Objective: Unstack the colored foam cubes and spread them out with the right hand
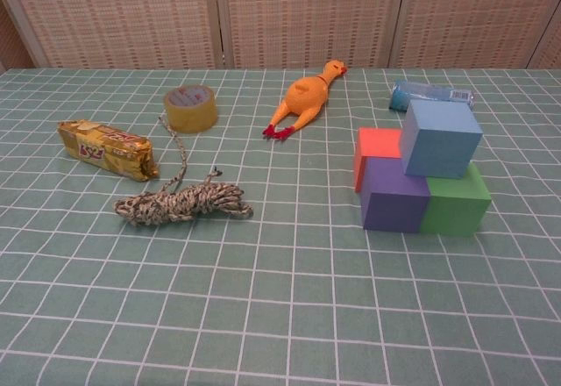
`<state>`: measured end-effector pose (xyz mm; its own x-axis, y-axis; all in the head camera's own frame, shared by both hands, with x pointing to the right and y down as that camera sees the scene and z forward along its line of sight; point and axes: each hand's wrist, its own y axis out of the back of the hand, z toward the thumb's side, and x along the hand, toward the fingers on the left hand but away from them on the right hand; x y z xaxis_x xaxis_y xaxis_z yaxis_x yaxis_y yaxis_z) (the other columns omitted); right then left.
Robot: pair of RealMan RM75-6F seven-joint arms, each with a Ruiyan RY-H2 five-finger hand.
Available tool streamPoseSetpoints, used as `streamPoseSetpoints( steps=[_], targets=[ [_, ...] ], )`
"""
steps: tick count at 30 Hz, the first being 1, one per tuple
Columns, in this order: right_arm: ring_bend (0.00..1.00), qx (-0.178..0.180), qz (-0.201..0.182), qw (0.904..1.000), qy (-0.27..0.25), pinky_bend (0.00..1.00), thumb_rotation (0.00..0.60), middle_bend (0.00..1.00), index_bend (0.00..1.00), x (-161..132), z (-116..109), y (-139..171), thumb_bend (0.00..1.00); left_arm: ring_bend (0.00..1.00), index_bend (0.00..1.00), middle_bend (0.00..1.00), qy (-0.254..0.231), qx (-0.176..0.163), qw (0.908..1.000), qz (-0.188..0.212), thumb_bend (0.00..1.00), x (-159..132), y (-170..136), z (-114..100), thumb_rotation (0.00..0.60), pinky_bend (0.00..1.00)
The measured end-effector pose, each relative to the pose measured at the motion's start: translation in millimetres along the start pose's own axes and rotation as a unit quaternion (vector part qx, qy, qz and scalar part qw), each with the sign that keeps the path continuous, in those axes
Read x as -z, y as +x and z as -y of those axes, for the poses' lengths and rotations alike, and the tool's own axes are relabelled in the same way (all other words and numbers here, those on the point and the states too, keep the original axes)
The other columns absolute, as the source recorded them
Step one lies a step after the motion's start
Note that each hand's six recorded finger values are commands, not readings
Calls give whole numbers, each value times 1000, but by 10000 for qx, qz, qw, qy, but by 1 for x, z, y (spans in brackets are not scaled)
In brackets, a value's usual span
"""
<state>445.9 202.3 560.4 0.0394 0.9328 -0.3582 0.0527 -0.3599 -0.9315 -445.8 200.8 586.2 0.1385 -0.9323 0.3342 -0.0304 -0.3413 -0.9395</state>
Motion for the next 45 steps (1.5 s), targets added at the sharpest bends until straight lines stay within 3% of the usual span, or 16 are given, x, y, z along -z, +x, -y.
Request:
streamPoseSetpoints(
  steps=[8, 16, 22, 27, 32, 45],
  targets=[
    [0, -49, 99, 9999, 34, 153, 600, 0, 0, 1, 0, 2, 178, 132, 204, 150, 64, 713, 9965, -434, 462, 6, -1, 8, 600, 342],
    [0, 286, 4, 9994, 190, 153, 600, 0, 0, 1, -3, -2, 178, 132, 204, 151, -31, 690, 9965, -466, 461, 9, 1, 5, 600, 345],
    [0, 462, -208, 9983, 283, 153, 600, 0, 0, -3, 7, -14, 177, 134, 204, 151, -121, 667, 9961, -567, 462, 12, -1, 1, 600, 348],
    [0, 214, -416, 9987, 223, 153, 600, 0, 0, -18, 16, -34, 155, 133, 207, 155, -109, 489, 9981, -361, 461, 5, -4, -8, 600, 347],
    [0, -71, -667, 9977, 134, 151, 600, 0, 0, -45, 29, -66, 93, 133, 210, 155, -166, 427, 9982, -396, 460, 7, -7, -12, 600, 349],
    [0, -406, -1151, 9916, -431, 109, 600, 0, 0, -106, 55, -116, 66, 134, 210, 155, -81, 543, 9975, -440, 462, 7, -6, -7, 600, 350]
  ],
)
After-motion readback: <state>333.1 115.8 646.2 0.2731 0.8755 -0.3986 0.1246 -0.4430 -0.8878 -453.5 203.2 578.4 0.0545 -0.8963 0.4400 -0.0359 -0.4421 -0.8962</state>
